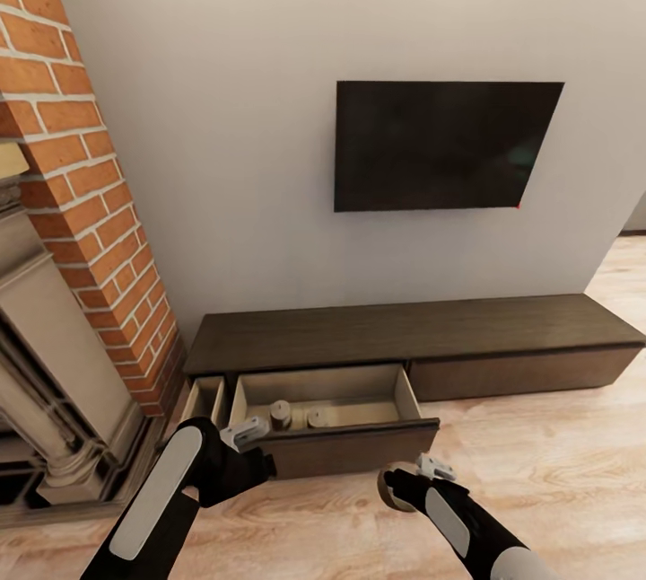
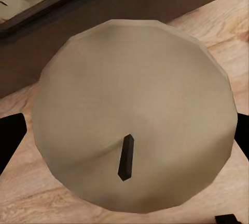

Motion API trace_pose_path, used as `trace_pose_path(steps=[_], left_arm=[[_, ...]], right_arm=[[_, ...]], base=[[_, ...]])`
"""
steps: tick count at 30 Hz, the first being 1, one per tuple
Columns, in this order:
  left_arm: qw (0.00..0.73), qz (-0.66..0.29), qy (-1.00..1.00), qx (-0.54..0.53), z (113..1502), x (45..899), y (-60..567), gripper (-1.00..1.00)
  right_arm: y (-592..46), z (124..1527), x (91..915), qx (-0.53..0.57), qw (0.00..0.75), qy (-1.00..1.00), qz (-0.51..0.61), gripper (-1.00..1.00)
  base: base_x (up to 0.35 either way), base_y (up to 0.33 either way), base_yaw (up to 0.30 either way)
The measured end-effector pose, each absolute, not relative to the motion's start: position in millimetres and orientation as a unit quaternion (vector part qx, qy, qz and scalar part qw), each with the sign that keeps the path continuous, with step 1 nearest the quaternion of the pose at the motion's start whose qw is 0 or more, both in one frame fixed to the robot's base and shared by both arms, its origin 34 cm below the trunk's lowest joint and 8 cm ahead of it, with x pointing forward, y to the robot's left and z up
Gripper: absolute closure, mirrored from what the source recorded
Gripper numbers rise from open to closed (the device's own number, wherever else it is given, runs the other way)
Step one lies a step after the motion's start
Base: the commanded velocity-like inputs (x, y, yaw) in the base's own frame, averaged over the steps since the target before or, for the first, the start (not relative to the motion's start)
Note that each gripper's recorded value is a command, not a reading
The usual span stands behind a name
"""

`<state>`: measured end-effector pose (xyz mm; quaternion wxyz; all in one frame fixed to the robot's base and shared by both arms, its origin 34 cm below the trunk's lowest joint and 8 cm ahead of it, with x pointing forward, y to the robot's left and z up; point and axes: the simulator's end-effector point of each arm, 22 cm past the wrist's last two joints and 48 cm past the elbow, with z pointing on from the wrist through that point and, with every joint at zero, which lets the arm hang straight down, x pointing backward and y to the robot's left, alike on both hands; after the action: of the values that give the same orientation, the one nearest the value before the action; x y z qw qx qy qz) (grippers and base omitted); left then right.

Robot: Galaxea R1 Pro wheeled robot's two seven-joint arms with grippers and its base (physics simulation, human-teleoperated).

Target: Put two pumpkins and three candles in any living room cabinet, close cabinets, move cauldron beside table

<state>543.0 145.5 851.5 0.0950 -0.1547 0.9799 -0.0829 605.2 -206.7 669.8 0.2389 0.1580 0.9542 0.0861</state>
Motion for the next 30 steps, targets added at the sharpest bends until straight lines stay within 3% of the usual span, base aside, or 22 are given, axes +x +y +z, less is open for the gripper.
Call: trace_pose_path(steps=[14,21,30], left_arm=[[0.096,-0.083,0.98,-0.155,852,543,146,-1.0],[0.096,-0.083,0.98,-0.155,852,543,146,-1.0],[0.098,-0.084,0.98,-0.155,853,544,146,-1.0]], right_arm=[[-159,766,619,0.03,0.139,0.982,0.126,1.0],[-152,806,632,-0.004,0.16,0.98,0.119,1.0],[-173,801,634,0.004,0.163,0.985,0.064,1.0]], base=[[0.005,0.0,0.0],[0.043,0.0,0.0],[0.277,-0.103,0.0]])
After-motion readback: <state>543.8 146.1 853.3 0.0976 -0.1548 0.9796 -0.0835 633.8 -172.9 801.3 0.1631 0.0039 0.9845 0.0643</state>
